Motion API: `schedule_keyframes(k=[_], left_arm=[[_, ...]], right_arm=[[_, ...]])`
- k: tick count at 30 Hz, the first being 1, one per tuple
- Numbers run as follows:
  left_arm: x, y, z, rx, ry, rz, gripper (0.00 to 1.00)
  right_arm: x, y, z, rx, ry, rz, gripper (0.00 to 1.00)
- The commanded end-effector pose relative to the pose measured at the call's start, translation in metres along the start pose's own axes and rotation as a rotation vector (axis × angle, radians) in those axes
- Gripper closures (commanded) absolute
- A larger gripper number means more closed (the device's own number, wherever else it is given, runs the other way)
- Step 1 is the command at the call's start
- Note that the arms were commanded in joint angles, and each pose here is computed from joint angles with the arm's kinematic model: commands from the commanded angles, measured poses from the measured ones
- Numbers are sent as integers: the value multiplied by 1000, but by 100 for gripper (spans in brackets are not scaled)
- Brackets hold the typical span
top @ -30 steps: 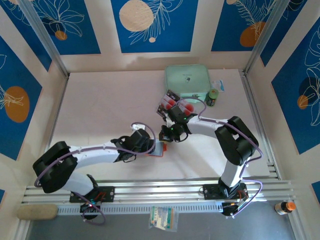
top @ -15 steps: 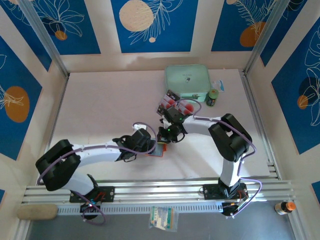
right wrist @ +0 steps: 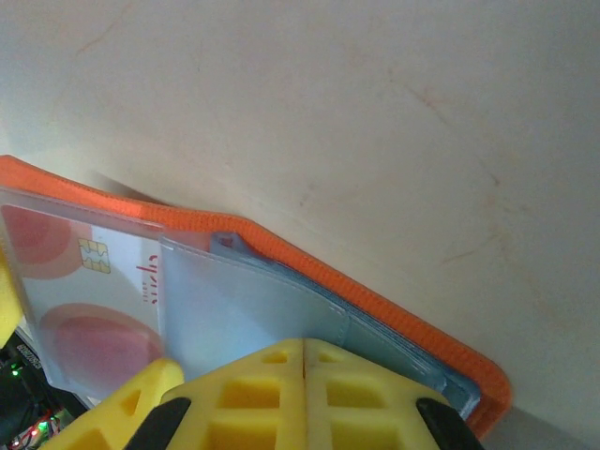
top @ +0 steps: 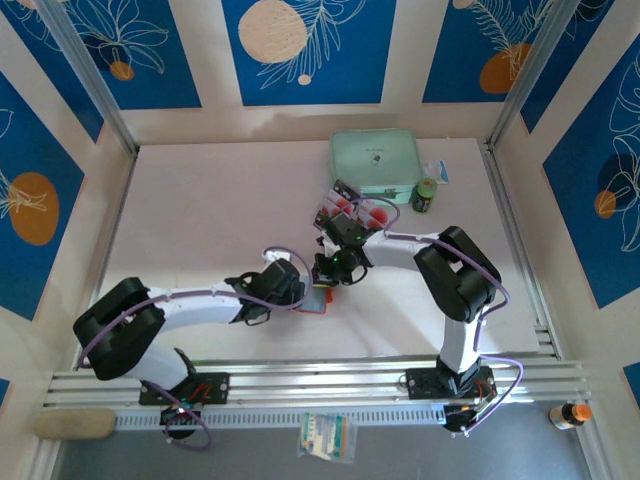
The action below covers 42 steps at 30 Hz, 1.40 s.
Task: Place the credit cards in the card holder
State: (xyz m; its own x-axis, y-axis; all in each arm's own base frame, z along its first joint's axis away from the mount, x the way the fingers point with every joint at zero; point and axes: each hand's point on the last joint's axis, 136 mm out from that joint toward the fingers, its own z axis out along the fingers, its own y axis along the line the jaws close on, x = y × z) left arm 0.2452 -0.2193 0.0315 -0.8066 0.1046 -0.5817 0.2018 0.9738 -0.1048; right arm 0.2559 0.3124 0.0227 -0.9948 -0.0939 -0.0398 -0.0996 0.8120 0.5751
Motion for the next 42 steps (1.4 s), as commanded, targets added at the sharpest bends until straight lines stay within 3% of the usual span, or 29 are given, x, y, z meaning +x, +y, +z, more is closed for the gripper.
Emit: schedule_keyframes(k=[1,9,12,25,32,42], left_arm=[[7,7,5,-12,11,-9,24],[11,7,7,0,12,-20,25],[11,6,7,6,10,-22,26],[11,7,5,15,3,-32,26],[6,6,0,24,-15,-39,26],[-28,4,-33,54,-119,-83,11]], right_arm=[[-1,8,-8,-18,-1,-10,100],[-2,10,-26,-32,-59,19,75],[0,7,-21,-34,-51,36,72],[0,7,1,-71,7,74,71],[-5,23,-6,-119,8,52,71],[-6,59,-29,-177,-15,15,68]])
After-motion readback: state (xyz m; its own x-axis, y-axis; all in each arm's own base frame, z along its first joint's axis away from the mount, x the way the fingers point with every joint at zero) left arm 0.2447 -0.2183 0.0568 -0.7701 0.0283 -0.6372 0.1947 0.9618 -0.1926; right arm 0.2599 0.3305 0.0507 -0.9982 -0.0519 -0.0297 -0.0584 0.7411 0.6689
